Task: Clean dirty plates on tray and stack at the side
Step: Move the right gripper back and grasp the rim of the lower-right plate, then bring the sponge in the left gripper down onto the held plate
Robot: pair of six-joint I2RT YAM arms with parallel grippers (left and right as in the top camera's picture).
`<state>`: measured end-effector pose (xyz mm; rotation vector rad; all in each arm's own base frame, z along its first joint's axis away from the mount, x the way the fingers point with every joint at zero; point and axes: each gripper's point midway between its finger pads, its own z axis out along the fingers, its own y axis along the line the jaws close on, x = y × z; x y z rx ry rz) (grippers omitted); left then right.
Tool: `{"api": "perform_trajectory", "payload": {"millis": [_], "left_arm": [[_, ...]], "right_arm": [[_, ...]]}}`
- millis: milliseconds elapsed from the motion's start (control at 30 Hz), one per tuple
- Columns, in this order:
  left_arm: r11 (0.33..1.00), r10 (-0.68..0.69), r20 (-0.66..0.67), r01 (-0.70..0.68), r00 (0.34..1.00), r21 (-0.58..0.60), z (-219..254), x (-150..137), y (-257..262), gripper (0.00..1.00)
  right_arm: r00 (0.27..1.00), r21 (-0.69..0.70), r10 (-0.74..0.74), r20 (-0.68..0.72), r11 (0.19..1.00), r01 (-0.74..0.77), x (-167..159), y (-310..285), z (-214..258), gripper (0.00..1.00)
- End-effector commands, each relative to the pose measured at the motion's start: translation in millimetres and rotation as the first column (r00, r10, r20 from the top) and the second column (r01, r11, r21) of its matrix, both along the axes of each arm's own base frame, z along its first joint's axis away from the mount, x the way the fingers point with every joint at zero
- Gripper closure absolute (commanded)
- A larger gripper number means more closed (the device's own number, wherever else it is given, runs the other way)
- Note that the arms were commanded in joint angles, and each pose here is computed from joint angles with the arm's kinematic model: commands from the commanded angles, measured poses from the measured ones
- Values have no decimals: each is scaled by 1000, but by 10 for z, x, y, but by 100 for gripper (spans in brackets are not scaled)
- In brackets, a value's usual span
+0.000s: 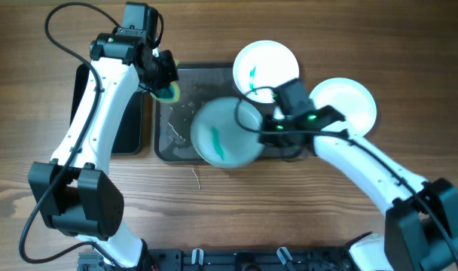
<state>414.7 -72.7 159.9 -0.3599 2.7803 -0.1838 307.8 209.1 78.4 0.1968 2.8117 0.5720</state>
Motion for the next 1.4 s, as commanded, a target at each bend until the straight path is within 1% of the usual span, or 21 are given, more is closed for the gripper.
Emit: {"api": "perform_trajectory", "payload": {"millis": [0, 167, 367, 567, 633, 667, 767, 833, 867, 967, 1033, 1100, 1133, 1233, 1367], "left_arm": [[1000, -8, -4, 8, 1000, -1, -25, 1, -1, 96], [1000, -9, -6, 9, 1000, 0, -26, -2, 0, 96], [1000, -8, -6, 8, 1000, -1, -26, -2, 0, 96], [1000, -8, -6, 8, 1000, -1, -26, -2, 0, 96], [1000, -8, -5, 8, 1000, -1, -26, -1, 0, 96], [1000, -8, -5, 8, 1000, -1, -26, -1, 0, 96], [1000, -8, -5, 8, 1000, -1, -26, -1, 0, 96], [1000, -8, -5, 8, 1000, -1, -26, 0, 0, 96], [1000, -8, -6, 8, 1000, -1, -27, -1, 0, 96], [1000, -8, -5, 8, 1000, -1, -26, -1, 0, 96], [1000, -8, -5, 8, 1000, -1, -26, -1, 0, 96], [1000, -8, -5, 8, 1000, -1, -26, 0, 0, 96], [1000, -8, -5, 8, 1000, -1, -26, 0, 0, 96], [1000, -8, -5, 8, 1000, -1, -26, 0, 0, 96], [1000, -9, -4, 9, 1000, -1, -25, 1, -1, 96]], "right_arm": [[977, -21, -186, 100, 982, 189, 190, 81, 121, 96], [973, 10, -213, 89, 977, 213, 284, 348, -158, 96], [973, 60, -203, 110, 979, 197, 471, 550, -405, 96], [987, 55, -155, 37, 987, 153, 390, 636, -723, 95], [991, 61, -132, 23, 990, 130, 373, 668, -752, 88], [993, 66, -115, 25, 991, 114, 377, 691, -733, 83], [997, 58, -60, 45, 997, 57, 416, 746, -640, 73], [998, 25, -19, 59, 1000, 17, 455, 749, -559, 67], [997, -15, 22, 78, 1000, -21, 500, 731, -480, 66], [991, -103, 78, 111, 992, -66, 636, 622, -303, 65], [988, -114, 90, 123, 991, -76, 712, 582, -235, 64], [986, -107, 102, 134, 990, -88, 776, 546, -210, 65], [986, -108, 104, 133, 990, -90, 796, 516, -224, 67], [983, -91, 153, 104, 985, -143, 796, 500, -333, 70], [963, -2, 261, 64, 965, -261, 719, 629, -480, 71]]}}
